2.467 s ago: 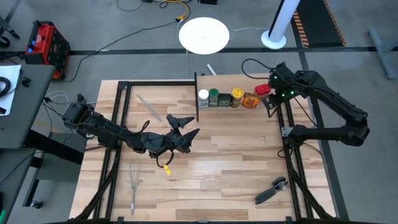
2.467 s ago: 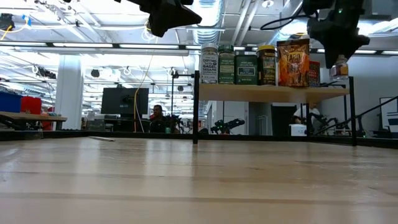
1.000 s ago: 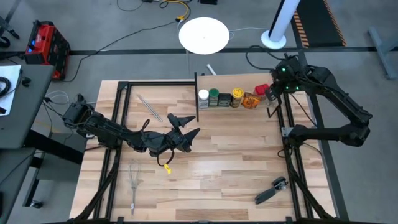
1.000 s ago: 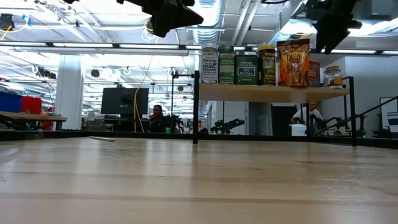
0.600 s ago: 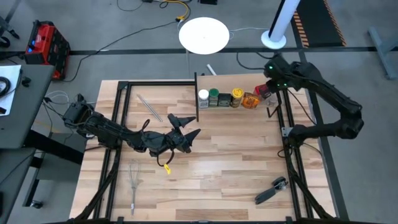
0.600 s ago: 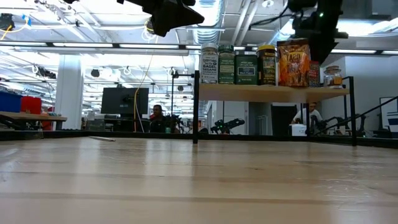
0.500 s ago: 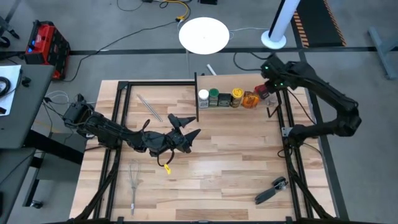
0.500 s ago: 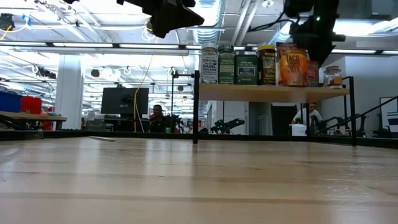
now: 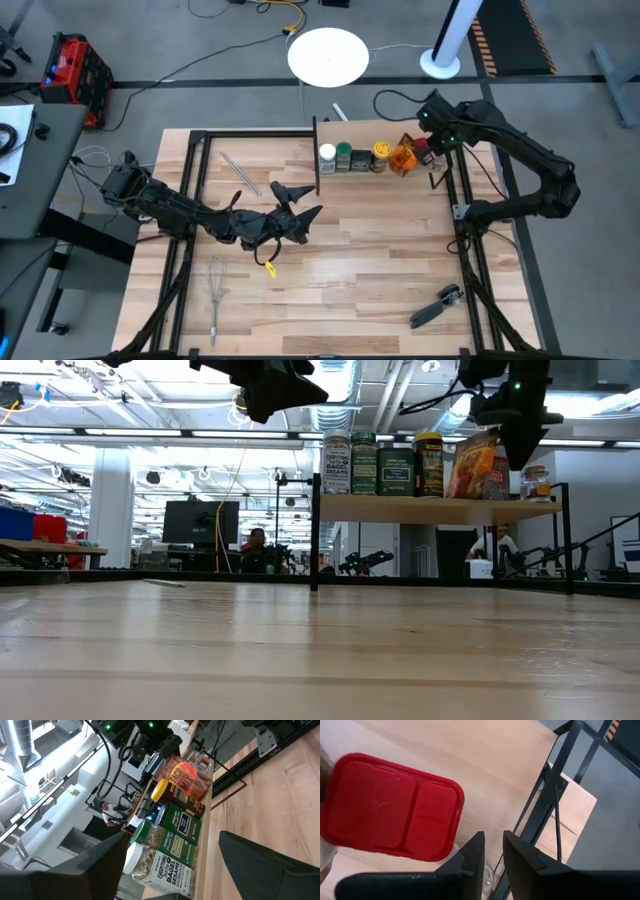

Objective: Shelf spices
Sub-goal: Adjust the seasonings on the shelf

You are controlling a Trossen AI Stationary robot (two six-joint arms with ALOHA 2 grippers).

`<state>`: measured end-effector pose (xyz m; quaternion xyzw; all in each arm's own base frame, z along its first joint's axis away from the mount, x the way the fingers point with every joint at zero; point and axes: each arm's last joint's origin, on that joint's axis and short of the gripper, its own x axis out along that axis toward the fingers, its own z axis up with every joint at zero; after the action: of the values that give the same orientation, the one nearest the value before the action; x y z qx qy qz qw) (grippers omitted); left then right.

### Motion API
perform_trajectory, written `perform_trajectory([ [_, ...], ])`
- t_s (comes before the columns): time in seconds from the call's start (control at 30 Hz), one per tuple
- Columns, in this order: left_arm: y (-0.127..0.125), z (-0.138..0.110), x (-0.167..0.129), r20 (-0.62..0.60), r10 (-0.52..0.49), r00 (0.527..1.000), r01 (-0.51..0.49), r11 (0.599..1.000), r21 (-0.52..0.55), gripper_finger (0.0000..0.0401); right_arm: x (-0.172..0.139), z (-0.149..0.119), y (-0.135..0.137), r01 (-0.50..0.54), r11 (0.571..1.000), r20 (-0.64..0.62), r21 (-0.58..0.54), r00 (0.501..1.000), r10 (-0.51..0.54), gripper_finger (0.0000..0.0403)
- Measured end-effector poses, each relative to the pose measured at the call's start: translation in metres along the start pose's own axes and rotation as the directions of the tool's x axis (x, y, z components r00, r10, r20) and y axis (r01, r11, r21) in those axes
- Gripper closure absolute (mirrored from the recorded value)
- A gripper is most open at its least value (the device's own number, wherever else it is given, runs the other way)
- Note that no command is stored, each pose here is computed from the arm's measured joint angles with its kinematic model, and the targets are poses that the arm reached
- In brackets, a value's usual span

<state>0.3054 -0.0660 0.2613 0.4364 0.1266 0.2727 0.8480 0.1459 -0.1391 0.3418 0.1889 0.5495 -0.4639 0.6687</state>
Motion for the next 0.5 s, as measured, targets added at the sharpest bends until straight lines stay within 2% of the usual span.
perform_trajectory([
  [0.5,0.0,0.0,0.0,0.0,0.001,1.0,-0.001,1.0,0.0,0.0097,-0.028,-0.022,-0.015,-0.033,0.997,0.133,0.076,0.991,0.023,0.0331],
])
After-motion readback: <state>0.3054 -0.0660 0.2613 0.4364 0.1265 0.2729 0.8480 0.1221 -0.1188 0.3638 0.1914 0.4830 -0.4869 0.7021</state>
